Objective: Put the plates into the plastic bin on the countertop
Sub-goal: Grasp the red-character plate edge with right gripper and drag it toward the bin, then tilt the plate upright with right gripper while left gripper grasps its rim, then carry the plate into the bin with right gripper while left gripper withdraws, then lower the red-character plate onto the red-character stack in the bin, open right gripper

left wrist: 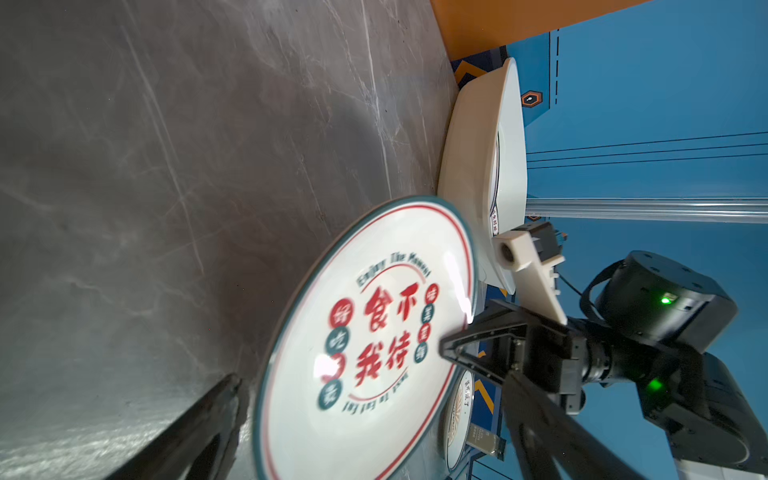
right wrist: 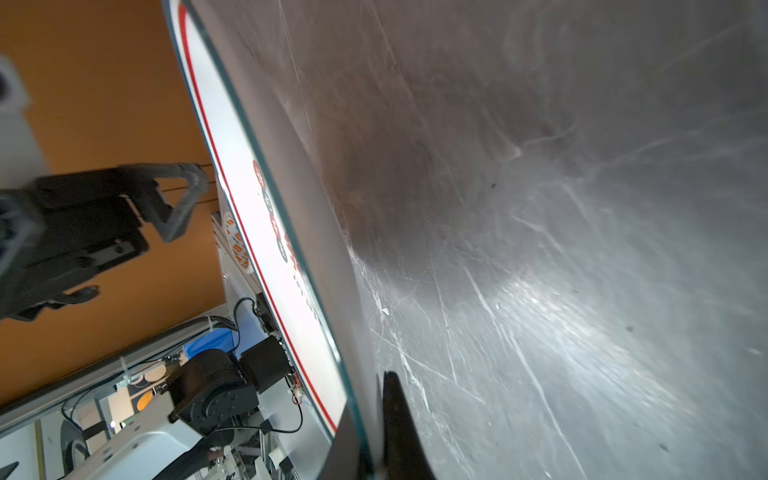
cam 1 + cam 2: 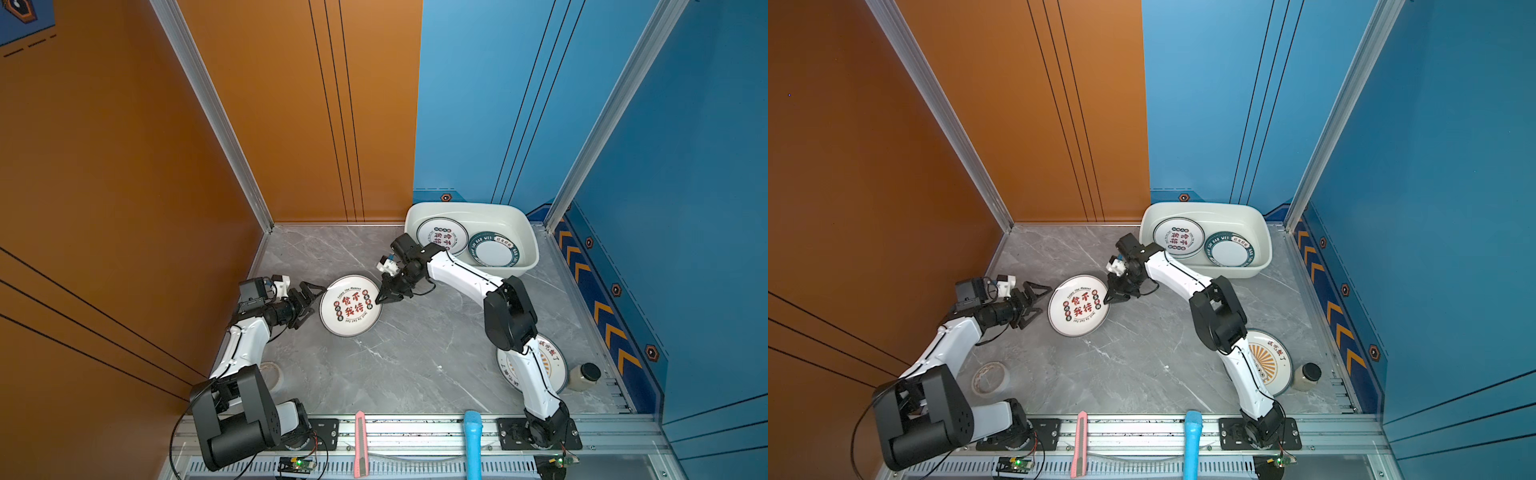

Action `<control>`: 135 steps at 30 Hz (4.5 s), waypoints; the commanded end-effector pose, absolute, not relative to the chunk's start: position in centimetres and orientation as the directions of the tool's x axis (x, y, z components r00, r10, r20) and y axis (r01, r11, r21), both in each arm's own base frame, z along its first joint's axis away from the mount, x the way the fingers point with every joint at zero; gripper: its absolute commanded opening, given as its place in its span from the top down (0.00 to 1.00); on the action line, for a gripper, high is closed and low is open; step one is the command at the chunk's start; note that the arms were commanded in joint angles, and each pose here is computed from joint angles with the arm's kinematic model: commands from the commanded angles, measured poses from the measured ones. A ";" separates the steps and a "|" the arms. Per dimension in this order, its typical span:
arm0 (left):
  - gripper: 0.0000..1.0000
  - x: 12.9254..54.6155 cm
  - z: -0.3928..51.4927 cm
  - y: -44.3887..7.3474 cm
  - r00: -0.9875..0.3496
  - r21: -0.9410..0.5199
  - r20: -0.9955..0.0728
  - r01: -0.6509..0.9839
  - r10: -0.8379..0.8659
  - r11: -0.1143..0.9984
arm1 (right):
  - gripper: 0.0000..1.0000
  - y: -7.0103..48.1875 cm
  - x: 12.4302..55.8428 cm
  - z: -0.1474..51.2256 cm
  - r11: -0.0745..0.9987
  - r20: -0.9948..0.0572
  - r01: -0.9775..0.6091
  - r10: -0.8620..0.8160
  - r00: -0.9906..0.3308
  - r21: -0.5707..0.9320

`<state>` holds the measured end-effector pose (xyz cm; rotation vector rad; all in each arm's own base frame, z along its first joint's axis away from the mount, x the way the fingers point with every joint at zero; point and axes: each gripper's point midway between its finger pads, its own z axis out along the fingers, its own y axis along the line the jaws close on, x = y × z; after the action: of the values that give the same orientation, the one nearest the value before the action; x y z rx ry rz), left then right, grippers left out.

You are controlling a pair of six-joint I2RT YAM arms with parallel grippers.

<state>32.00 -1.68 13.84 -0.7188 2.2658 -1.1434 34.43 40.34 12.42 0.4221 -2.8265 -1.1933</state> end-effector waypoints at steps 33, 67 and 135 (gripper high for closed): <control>0.58 37.0 18.7 -9.2 -0.762 -0.932 -0.280 0.071 -0.584 0.355 | 1.00 38.0 36.3 22.0 0.465 -0.086 -0.167 -0.191 -0.978 0.869; 0.93 40.0 21.9 -14.1 -0.825 -0.955 -0.271 0.163 -0.495 0.249 | 0.67 39.8 41.9 23.6 0.241 -0.128 -0.132 -0.033 -0.991 0.962; 0.02 37.4 18.3 -10.5 -0.837 -0.729 -0.385 0.018 -0.388 0.684 | 0.85 11.6 59.2 10.0 0.585 -0.021 0.459 0.632 -0.774 0.669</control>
<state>37.52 -10.60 18.27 -0.2981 2.3736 -1.0211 59.07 11.59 10.53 -1.0256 -3.0270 -1.1912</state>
